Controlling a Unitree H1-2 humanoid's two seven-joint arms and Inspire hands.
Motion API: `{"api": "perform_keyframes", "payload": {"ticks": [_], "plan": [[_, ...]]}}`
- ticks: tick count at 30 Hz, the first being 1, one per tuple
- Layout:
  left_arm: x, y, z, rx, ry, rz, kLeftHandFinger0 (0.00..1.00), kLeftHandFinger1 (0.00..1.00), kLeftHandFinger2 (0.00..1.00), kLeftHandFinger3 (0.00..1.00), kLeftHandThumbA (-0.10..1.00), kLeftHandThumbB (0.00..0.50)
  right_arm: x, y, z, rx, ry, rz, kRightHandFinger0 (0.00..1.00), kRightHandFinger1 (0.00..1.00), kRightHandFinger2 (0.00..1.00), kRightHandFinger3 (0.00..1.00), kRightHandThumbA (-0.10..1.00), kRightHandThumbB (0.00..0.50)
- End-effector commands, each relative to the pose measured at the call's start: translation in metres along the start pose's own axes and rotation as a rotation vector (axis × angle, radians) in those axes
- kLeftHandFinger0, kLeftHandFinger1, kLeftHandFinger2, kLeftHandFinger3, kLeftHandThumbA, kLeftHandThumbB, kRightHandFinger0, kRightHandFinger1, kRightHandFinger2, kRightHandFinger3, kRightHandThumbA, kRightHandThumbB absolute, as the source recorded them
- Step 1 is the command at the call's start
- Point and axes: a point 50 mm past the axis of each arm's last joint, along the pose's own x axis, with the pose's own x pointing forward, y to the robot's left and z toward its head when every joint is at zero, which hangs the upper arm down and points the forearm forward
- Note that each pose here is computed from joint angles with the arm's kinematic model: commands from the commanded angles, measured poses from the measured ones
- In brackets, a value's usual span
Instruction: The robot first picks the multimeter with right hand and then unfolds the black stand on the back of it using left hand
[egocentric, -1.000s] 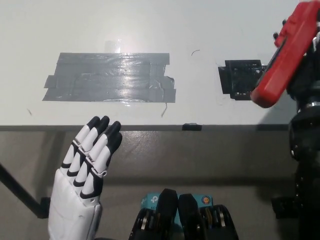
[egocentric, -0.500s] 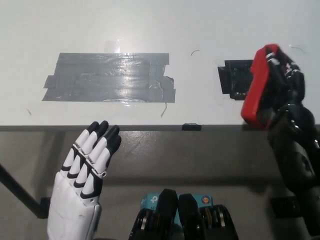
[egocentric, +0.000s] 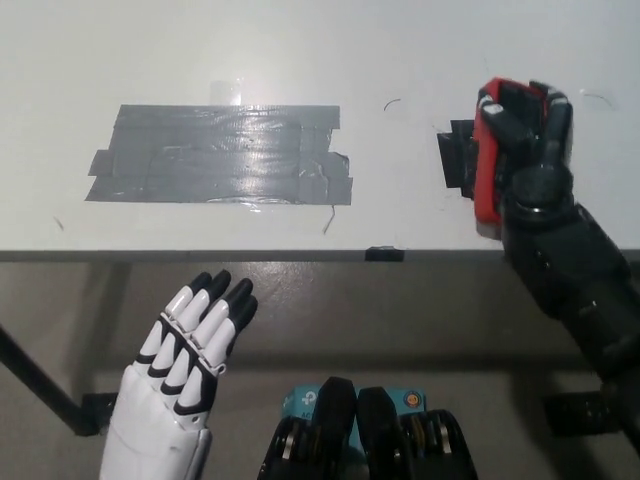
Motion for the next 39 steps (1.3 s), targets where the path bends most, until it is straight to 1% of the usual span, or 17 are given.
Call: {"api": "perform_keyframes", "payload": {"ticks": [1, 6, 11, 13, 14, 16, 19, 26, 27, 28, 29, 30, 31, 32, 34, 36, 39], "plan": [[0.004, 0.008, 0.016, -0.07, -0.053, -0.009, 1.0, 1.0, 1.0, 1.0, 1.0, 0.358, 0.007, -0.01, 0.194, -0.078, -0.738, -0.096, 0.0, 0.14, 0.61, 0.65, -0.1, 0.218], [0.006, 0.008, 0.013, -0.068, -0.065, -0.003, 1.0, 1.0, 1.0, 1.0, 1.0, 0.346, 0.006, -0.005, 0.197, -0.108, -0.766, -0.093, 0.0, 0.14, 0.59, 0.64, -0.1, 0.197], [0.007, 0.01, 0.013, -0.067, -0.072, 0.01, 1.0, 1.0, 1.0, 1.0, 1.0, 0.344, 0.007, -0.003, 0.186, -0.144, -0.784, -0.084, 0.0, 0.26, 0.67, 0.7, -0.1, 0.184], [0.009, 0.012, 0.013, -0.053, -0.075, 0.013, 1.0, 1.0, 1.0, 1.0, 1.0, 0.35, 0.008, 0.0, 0.174, -0.188, -0.758, -0.066, 0.0, 0.27, 0.64, 0.65, -0.1, 0.157], [0.009, 0.012, 0.013, -0.05, -0.079, 0.017, 1.0, 1.0, 1.0, 1.0, 1.0, 0.344, 0.009, 0.001, 0.165, -0.2, -0.745, -0.059, 0.0, 0.27, 0.63, 0.53, -0.1, 0.16], [0.011, 0.011, 0.012, -0.06, -0.087, 0.025, 1.0, 1.0, 1.0, 1.0, 1.0, 0.333, 0.009, 0.004, 0.15, -0.212, -0.716, -0.045, 0.0, 0.22, 0.6, 0.44, -0.1, 0.168], [0.01, 0.011, 0.013, -0.057, -0.097, 0.032, 1.0, 1.0, 1.0, 1.0, 1.0, 0.32, 0.009, 0.009, 0.125, -0.221, -0.661, -0.018, 0.0, 0.21, 0.62, 0.6, -0.1, 0.178], [0.01, 0.013, 0.015, -0.064, -0.103, 0.031, 1.0, 1.0, 1.0, 1.0, 1.0, 0.305, 0.009, 0.011, 0.067, -0.313, -0.562, 0.03, 0.0, 0.25, 0.66, 0.73, -0.1, 0.175], [0.011, 0.013, 0.015, -0.072, -0.103, 0.029, 1.0, 1.0, 1.0, 1.0, 1.0, 0.307, 0.009, 0.01, 0.061, -0.344, -0.565, 0.024, 0.01, 0.29, 0.67, 0.75, -0.1, 0.196], [0.011, 0.013, 0.015, -0.078, -0.103, 0.027, 1.0, 1.0, 1.0, 1.0, 1.0, 0.314, 0.009, 0.008, 0.057, -0.366, -0.572, 0.016, 0.04, 0.33, 0.71, 0.77, -0.1, 0.215], [0.01, 0.012, 0.016, -0.084, -0.101, 0.024, 1.0, 1.0, 1.0, 1.0, 1.0, 0.323, 0.01, 0.005, 0.052, -0.421, -0.58, 0.001, 0.29, 0.62, 0.99, 1.0, -0.1, 0.224], [0.01, 0.012, 0.016, -0.085, -0.1, 0.022, 1.0, 1.0, 1.0, 1.0, 1.0, 0.324, 0.011, 0.003, 0.048, -0.48, -0.584, -0.008, 0.38, 0.65, 0.96, 0.94, -0.1, 0.226], [0.01, 0.012, 0.016, -0.094, -0.097, 0.015, 1.0, 1.0, 1.0, 1.0, 1.0, 0.333, 0.016, 0.001, 0.046, -0.581, -0.574, 0.064, 1.0, 1.0, 1.0, 1.0, 0.22, 0.307], [0.009, 0.011, 0.017, -0.097, -0.096, 0.013, 1.0, 1.0, 1.0, 1.0, 1.0, 0.333, 0.018, 0.0, 0.046, -0.629, -0.571, 0.093, 1.0, 1.0, 1.0, 1.0, 0.38, 0.376], [0.008, 0.01, 0.017, -0.099, -0.1, 0.011, 1.0, 1.0, 1.0, 1.0, 1.0, 0.31, 0.02, -0.002, 0.049, -0.701, -0.587, 0.11, 1.0, 1.0, 1.0, 1.0, 0.53, 0.477], [0.009, 0.012, 0.016, -0.085, -0.107, 0.015, 1.0, 1.0, 1.0, 1.0, 1.0, 0.306, 0.02, 0.0, 0.055, -0.729, -0.599, 0.114, 1.0, 1.0, 1.0, 1.0, 0.57, 0.48], [0.007, 0.012, 0.016, -0.08, -0.105, 0.012, 1.0, 1.0, 1.0, 1.0, 1.0, 0.303, 0.02, 0.0, 0.057, -0.767, -0.61, 0.099, 1.0, 1.0, 1.0, 1.0, 0.55, 0.469]]}}
